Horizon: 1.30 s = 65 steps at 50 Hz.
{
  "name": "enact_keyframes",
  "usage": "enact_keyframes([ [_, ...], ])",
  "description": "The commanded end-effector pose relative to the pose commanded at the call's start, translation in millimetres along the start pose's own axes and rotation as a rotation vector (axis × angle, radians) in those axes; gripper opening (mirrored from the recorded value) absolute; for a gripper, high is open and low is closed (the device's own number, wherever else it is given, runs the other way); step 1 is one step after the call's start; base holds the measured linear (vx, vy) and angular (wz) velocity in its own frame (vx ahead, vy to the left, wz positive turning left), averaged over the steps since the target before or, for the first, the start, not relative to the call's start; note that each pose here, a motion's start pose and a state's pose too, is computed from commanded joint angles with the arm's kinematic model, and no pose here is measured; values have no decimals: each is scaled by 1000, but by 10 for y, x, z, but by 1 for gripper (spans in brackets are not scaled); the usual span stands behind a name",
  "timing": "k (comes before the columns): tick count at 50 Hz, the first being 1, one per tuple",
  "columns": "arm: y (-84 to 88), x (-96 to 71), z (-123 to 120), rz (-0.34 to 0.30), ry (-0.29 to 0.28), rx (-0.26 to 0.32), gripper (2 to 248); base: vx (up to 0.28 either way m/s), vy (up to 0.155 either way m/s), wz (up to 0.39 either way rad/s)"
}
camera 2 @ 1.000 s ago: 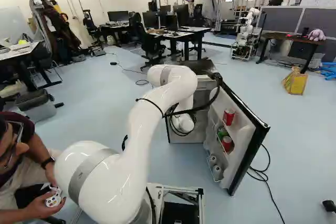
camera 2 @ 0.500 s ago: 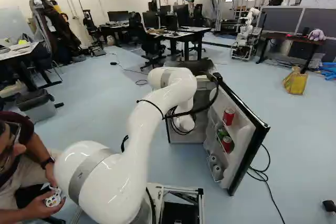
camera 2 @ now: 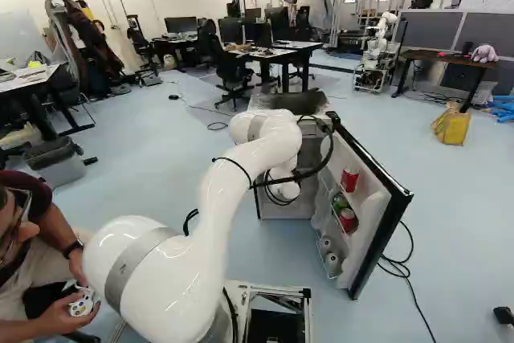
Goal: Grab a drink from the fridge
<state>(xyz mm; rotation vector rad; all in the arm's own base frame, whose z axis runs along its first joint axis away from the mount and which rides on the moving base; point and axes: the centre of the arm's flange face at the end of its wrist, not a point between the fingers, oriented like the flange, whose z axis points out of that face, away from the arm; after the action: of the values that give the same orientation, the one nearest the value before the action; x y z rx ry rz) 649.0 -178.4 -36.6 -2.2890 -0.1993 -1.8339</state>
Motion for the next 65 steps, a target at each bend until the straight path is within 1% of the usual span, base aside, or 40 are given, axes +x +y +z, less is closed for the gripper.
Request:
enact_keyframes([
  [7,51,-110,103,-11,17,0,247,0,0,0],
  [14,88,-163,203,-24,36,2,247,0,0,0],
  [39,176,-244,545,-76,112,11,247,0,0,0],
  [53,174,-282,702,-102,150,20,247,0,0,0],
  [65,168,-310,794,-118,171,25,247,0,0,0],
])
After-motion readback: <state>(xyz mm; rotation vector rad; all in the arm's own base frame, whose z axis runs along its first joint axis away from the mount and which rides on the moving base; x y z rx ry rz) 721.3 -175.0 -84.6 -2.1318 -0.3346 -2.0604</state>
